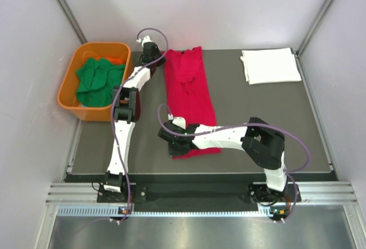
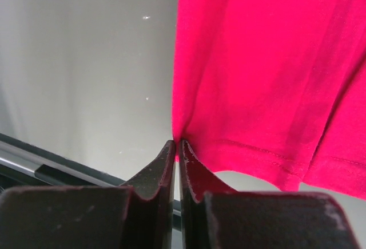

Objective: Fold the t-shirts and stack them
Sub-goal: Fold the tshirt

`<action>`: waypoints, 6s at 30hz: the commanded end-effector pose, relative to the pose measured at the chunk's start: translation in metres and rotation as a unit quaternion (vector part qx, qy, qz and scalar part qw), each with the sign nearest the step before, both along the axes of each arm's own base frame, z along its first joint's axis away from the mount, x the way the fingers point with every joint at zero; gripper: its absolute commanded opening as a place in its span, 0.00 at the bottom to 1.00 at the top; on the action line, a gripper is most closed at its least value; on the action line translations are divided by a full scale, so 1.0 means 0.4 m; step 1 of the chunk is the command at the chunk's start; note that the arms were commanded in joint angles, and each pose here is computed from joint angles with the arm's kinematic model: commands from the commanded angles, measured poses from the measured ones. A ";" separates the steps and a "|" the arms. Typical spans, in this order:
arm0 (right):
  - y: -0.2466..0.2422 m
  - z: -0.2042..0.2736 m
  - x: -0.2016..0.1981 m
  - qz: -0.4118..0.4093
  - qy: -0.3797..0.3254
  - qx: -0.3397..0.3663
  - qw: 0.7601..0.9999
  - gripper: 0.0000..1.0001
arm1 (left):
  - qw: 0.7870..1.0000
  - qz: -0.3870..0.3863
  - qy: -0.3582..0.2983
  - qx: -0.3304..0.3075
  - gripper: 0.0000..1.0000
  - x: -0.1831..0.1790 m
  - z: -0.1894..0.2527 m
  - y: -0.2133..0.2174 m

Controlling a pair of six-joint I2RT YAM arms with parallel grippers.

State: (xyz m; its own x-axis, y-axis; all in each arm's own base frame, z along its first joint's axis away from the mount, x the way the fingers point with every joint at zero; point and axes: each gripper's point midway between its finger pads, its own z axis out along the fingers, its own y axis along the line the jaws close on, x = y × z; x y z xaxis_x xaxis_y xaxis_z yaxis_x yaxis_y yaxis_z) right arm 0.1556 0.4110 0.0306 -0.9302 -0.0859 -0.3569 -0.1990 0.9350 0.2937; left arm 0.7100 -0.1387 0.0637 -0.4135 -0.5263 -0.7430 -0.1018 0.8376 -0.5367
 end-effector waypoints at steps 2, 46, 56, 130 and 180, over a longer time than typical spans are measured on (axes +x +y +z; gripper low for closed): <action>0.055 0.072 0.031 -0.002 -0.020 0.040 0.999 0.12 | 0.998 -0.035 -0.044 -0.016 0.23 0.014 0.089 -0.025; -0.519 -0.036 0.082 -0.002 0.084 0.066 0.994 0.38 | 0.955 -0.167 0.228 0.093 0.52 -0.884 0.131 0.005; -0.527 -0.056 0.041 -0.067 0.086 0.052 0.993 0.00 | 0.944 -0.155 0.254 0.145 0.52 -0.950 0.142 0.067; -0.514 -0.063 0.018 -0.039 -0.008 -0.126 0.991 0.17 | 0.912 -0.215 0.348 -0.006 0.13 -1.187 -0.138 -0.147; -0.538 0.031 -0.072 -0.164 -0.030 0.047 0.985 0.24 | 0.911 -0.241 0.335 0.011 0.38 -1.216 -0.008 -0.130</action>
State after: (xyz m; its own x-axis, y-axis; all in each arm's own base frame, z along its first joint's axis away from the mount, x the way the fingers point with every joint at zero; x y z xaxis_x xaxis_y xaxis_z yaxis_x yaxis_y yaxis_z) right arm 0.1227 0.1943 0.0179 -0.8968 0.2509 -0.3645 0.0968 0.9150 0.3916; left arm 0.2188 -0.1877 0.0407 -0.9604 -0.1721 -0.2191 -0.0559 0.8894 -0.4538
